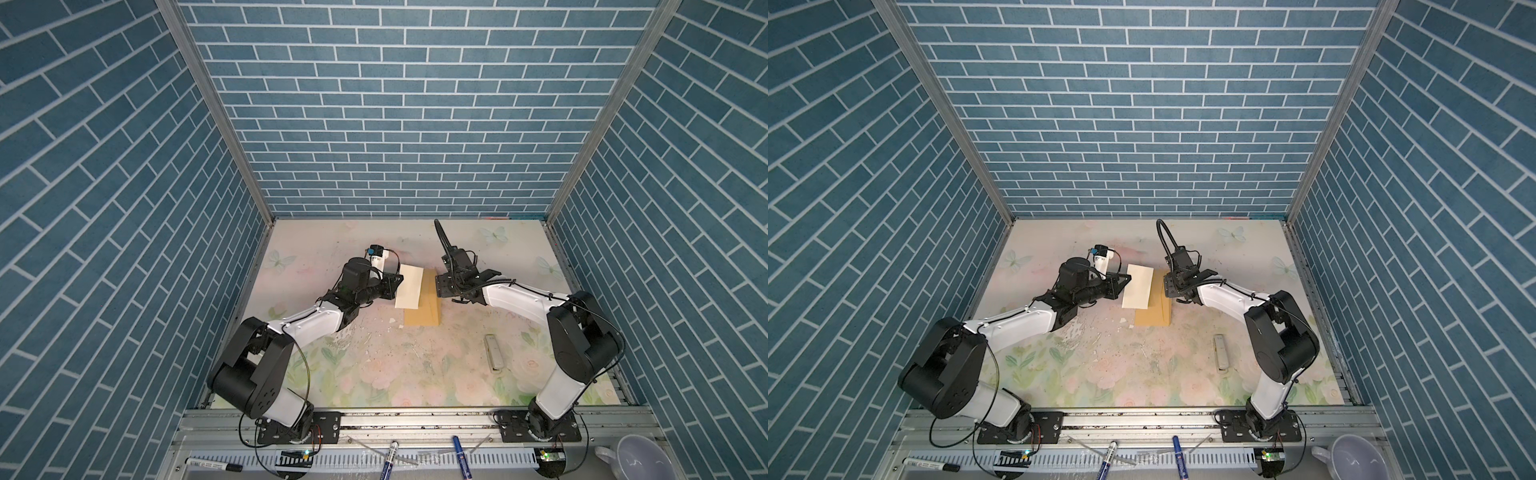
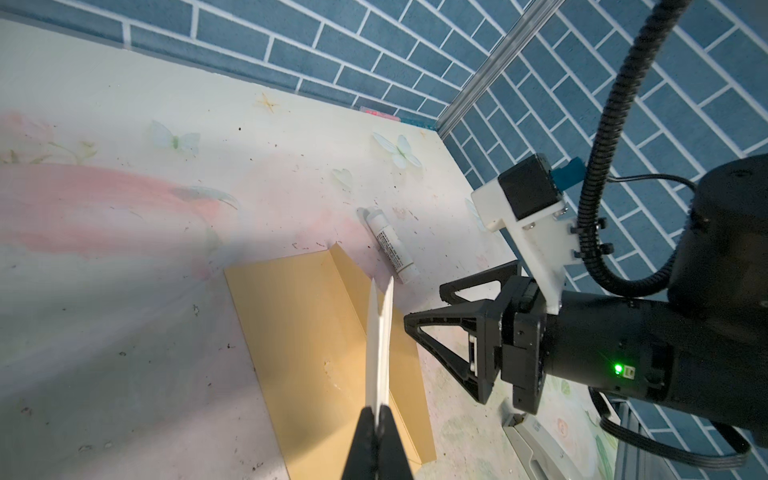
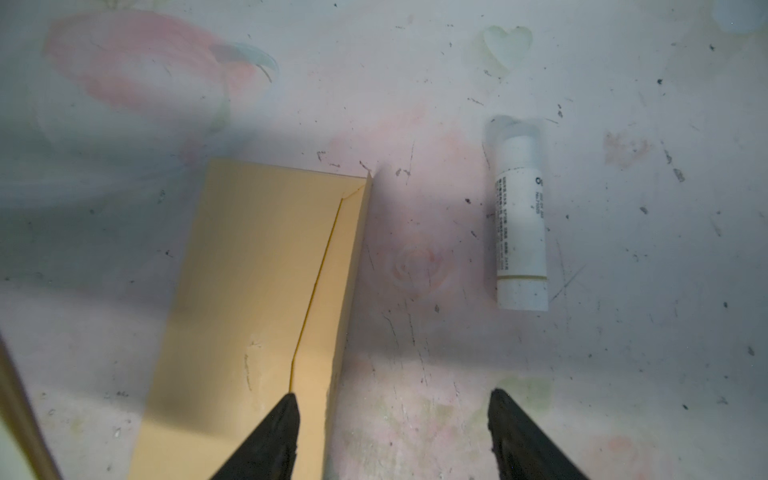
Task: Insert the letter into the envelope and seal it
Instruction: 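Hold the envelope open with the right gripper while the left lowers the letter toward it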
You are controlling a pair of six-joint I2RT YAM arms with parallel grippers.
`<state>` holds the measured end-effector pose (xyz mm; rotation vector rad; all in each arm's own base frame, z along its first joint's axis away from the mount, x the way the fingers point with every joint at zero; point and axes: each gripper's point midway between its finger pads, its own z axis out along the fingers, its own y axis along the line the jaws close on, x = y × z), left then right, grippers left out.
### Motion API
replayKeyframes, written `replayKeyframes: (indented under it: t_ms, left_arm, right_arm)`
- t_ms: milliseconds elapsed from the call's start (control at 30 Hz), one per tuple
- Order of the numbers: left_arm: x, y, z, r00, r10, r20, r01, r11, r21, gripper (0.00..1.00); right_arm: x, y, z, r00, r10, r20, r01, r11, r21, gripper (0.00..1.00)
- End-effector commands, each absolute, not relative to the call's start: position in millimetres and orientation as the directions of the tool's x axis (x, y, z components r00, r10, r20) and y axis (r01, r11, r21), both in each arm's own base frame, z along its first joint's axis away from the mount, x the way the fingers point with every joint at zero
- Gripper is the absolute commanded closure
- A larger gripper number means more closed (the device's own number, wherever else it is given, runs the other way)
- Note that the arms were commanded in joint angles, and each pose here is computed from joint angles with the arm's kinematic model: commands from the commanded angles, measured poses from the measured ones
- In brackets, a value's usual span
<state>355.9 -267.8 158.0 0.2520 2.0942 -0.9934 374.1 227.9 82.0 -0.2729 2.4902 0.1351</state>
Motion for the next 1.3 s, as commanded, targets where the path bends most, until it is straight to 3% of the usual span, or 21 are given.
replayKeyframes:
  t_ms: [0,533,1267]
  left_arm:
    - [358.5,-274.5,162.5,-0.669,-0.139,-0.730,0.481,0.668,-0.568,1.00]
    - [357.8,-280.9,134.5,-0.725,-0.105,-0.681,0.443,0.686,-0.577,1.00]
    - [356.5,-282.7,132.9,-0.735,-0.105,-0.670,0.434,0.686,-0.584,1.00]
  right_arm:
    - [380.6,220.9,83.9,-0.786,-0.205,-0.583,-0.224,0.974,-0.040,0.28]
    - [374.6,205.1,55.3,-0.836,-0.243,-0.492,-0.202,0.970,-0.136,0.29]
    - [362.9,201.5,34.2,-0.880,-0.260,-0.397,-0.215,0.964,-0.156,0.28]
